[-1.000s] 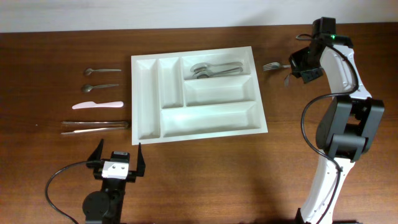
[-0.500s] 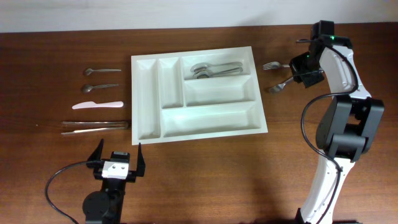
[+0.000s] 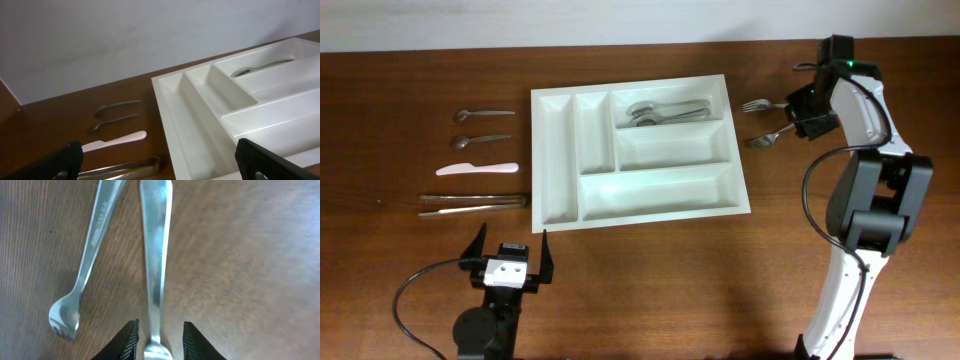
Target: Pack container
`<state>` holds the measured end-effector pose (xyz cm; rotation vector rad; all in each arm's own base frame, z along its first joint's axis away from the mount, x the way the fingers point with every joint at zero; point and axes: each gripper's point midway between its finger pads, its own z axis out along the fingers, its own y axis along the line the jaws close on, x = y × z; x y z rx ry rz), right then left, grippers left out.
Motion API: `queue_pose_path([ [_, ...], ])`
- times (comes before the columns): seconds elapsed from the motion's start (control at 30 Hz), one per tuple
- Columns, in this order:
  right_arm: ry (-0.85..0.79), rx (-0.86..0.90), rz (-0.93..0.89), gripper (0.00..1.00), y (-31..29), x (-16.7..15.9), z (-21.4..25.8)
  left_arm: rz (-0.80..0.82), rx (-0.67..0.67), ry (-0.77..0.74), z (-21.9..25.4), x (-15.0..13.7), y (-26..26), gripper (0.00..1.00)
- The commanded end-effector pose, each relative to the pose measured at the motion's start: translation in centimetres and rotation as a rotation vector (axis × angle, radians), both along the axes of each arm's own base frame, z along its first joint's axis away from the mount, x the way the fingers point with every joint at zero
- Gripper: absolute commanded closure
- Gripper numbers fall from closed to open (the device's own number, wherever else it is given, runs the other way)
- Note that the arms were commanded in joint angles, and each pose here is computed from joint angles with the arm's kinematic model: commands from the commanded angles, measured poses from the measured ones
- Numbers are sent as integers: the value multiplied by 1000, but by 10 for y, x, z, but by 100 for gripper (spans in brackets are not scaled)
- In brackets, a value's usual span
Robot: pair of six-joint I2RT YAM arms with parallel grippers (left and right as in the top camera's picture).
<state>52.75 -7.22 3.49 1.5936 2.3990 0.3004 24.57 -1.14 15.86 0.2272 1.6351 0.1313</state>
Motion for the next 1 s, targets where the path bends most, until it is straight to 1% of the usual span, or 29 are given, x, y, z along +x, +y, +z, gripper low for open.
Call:
queue_pose_path([
  [0.0, -4, 19, 48, 69, 14, 5, -12, 3, 15, -2, -2, 0, 0, 1],
  [0.2, -55, 10, 97, 62, 35, 20, -12, 3, 15, -2, -2, 0, 0, 1],
  [0.3, -36, 12, 110, 60, 42, 18, -21, 3, 15, -2, -2, 0, 0, 1],
  [0.47, 0, 21, 112, 64, 45, 12, -32, 3, 16, -2, -2, 0, 0, 1],
  [0.67, 17, 29, 76, 66, 26, 6, -34, 3, 16, -2, -2, 0, 0, 1],
  [0.8, -4, 67, 72, 66, 21, 9, -31, 3, 16, -2, -2, 0, 0, 1],
  [0.9, -47, 81, 126, 64, 24, 17, -27, 3, 15, -2, -2, 0, 0, 1],
  [0.97, -54, 79, 131, 64, 25, 19, -25, 3, 16, -2, -2, 0, 0, 1],
])
